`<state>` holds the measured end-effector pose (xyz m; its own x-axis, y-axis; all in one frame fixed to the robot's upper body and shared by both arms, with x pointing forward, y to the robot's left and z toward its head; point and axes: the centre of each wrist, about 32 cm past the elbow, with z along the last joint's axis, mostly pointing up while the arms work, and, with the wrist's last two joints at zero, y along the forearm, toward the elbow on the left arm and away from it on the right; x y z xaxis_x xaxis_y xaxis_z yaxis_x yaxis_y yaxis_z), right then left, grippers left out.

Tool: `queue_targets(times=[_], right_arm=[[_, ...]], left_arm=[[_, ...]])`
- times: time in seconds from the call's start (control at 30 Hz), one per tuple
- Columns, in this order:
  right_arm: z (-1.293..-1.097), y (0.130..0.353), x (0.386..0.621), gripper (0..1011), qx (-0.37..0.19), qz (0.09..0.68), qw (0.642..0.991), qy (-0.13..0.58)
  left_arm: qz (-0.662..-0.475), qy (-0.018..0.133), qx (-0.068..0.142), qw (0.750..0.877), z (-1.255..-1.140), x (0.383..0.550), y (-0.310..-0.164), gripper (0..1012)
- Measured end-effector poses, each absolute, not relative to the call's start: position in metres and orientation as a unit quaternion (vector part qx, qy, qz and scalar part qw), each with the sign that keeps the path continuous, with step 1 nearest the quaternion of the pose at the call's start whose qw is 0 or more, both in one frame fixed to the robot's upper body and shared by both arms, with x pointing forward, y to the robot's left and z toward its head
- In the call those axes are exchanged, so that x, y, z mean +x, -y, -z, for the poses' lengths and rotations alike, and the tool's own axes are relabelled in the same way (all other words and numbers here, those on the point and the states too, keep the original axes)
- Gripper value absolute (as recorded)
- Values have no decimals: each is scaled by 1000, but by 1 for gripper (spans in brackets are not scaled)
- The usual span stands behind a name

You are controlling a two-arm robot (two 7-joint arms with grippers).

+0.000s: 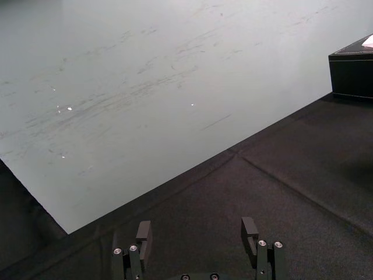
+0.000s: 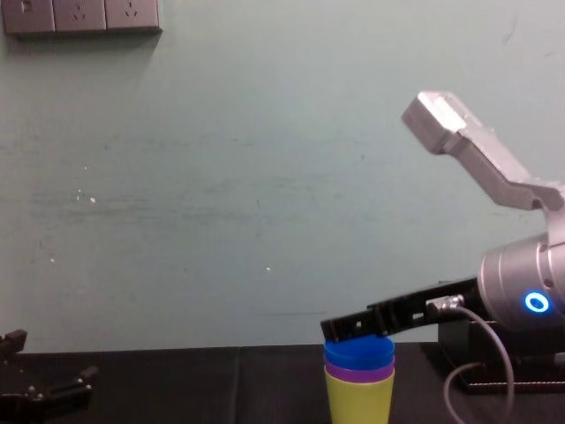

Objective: Stack the three plastic cups sequentially using one hand.

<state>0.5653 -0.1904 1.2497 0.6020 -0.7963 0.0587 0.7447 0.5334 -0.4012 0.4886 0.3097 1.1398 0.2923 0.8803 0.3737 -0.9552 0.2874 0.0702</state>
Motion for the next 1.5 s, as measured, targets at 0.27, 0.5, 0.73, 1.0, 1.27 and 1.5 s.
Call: queue_targets(times=[0.27, 0.5, 0.73, 1.0, 1.27, 1.5], right_arm=[[-1249, 196, 543, 1003, -143, 479, 866, -22], [-1227, 201, 515, 1003, -96, 529, 843, -1], [-1182, 198, 488, 1003, -47, 578, 815, 17], [-1149, 189, 474, 1003, -28, 628, 777, 32], [-1141, 181, 473, 1003, -35, 653, 755, 43], [-1140, 182, 473, 1003, -35, 653, 755, 43]], left_arm=[[-580, 132, 141, 791, -1140, 489, -310, 1000], [-580, 132, 142, 791, -1140, 489, -310, 1000], [-580, 132, 141, 791, -1140, 489, -310, 1000], [-580, 132, 142, 791, -1140, 489, -310, 1000], [-580, 132, 141, 791, -1140, 489, -310, 1000], [-580, 132, 142, 791, -1140, 489, -310, 1000]])
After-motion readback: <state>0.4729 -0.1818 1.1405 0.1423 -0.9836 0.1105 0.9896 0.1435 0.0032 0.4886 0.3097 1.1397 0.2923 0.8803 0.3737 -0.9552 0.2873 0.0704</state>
